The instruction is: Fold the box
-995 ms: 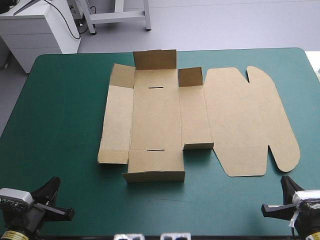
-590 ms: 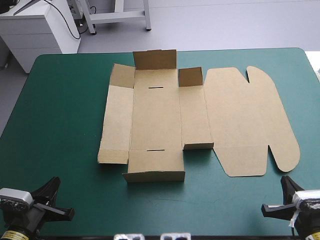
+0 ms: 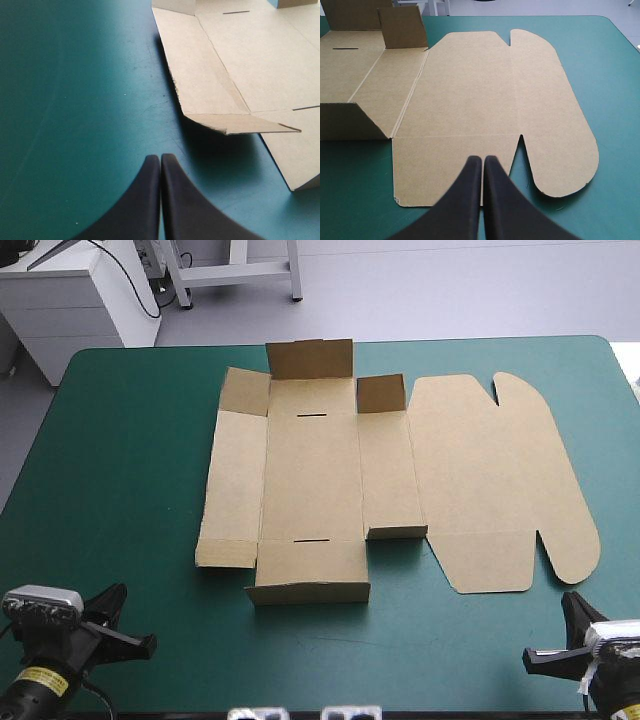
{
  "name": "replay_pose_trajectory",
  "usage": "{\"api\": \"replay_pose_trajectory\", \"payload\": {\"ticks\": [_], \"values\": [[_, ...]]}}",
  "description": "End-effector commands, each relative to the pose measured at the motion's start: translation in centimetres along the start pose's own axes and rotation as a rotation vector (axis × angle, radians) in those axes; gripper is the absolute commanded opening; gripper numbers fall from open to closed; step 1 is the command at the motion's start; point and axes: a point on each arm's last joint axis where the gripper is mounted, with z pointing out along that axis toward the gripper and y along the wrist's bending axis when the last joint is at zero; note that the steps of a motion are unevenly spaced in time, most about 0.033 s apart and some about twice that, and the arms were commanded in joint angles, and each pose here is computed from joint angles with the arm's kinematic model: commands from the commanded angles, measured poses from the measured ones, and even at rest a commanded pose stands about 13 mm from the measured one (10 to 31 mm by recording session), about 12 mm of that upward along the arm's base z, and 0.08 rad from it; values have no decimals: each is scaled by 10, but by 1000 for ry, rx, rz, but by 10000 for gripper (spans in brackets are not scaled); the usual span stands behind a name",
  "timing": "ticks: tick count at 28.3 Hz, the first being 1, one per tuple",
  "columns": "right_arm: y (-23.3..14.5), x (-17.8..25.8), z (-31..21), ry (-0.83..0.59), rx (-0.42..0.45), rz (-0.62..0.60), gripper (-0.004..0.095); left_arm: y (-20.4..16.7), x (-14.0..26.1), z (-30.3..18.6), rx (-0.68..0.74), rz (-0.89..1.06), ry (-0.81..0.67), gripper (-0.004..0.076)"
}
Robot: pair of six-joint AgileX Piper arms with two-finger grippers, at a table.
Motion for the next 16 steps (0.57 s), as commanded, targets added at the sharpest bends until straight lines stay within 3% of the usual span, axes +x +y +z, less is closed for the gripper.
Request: {"api": "replay_pose_trajectory", "payload": {"ticks": [1, 7, 16], "values": [[0, -13, -9, -124, 8, -4, -1, -2, -37, 7, 1, -7, -63, -8], [0, -13, -9, -124, 8, -4, -1, -5, -91, 44, -13, 13, 26, -8], [0, -13, -9, -124, 8, -4, -1, -9, -139, 113, -20, 83, 189, -8]]}}
